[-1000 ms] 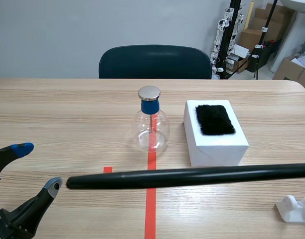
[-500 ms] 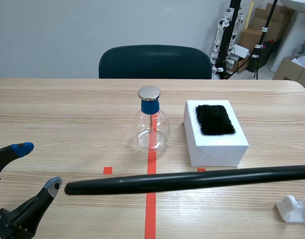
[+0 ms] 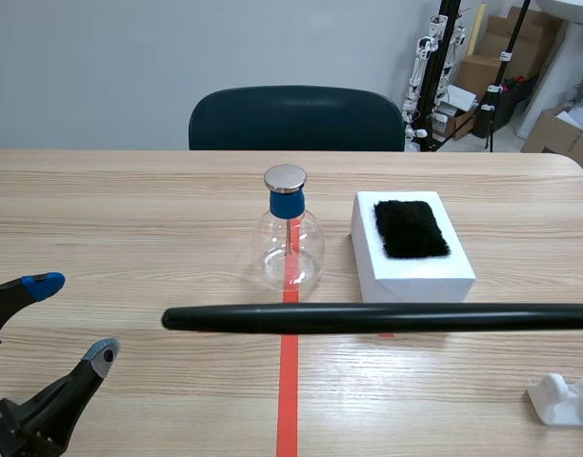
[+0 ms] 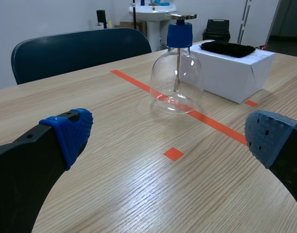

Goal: Do the electroscope experiment. pick up the black charging rod

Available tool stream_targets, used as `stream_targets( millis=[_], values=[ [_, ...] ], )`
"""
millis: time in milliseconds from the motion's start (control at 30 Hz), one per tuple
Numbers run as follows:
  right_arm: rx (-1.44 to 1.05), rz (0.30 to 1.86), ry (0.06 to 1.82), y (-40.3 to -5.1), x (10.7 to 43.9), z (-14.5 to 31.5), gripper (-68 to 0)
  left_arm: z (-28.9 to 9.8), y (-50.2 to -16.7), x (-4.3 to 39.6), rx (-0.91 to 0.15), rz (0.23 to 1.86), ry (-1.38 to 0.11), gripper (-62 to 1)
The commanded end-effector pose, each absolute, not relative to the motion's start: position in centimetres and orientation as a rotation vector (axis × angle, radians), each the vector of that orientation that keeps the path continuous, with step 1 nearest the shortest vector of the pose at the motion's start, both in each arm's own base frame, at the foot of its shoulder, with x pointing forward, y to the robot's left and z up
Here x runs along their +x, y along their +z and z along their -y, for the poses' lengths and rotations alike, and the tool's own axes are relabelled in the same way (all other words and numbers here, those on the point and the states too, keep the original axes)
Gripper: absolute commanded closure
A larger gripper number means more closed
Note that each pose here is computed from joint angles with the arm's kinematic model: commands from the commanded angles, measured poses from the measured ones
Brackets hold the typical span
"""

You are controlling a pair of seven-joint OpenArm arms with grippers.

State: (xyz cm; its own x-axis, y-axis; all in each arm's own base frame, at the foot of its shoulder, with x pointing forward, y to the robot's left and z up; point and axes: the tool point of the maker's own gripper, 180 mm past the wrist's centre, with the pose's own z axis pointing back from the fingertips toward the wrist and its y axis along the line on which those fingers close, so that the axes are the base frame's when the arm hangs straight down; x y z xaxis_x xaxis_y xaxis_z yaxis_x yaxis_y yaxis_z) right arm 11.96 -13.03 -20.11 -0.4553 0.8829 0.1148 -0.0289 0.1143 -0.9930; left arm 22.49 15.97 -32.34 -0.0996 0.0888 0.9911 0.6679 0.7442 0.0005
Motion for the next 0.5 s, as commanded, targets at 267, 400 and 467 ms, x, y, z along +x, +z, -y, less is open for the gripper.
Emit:
stream_targets(
  millis=[267, 400, 467],
  values=[
    [-0.890, 1.634, 1.441, -19.05, 12.37, 12.99, 0.0, -16.43, -31.83, 22.55, -0.616, 1.640, -0.542, -62.3],
    [-0.890, 1.633, 1.442, -19.06, 12.37, 12.98, 0.0, -16.43, -31.83, 22.55, -0.616, 1.640, -0.542, -62.3],
    [-0.886, 1.638, 1.447, -19.05, 12.30, 12.87, 0.0, -16.43, -31.83, 22.55, -0.616, 1.640, -0.542, -62.3]
  ],
)
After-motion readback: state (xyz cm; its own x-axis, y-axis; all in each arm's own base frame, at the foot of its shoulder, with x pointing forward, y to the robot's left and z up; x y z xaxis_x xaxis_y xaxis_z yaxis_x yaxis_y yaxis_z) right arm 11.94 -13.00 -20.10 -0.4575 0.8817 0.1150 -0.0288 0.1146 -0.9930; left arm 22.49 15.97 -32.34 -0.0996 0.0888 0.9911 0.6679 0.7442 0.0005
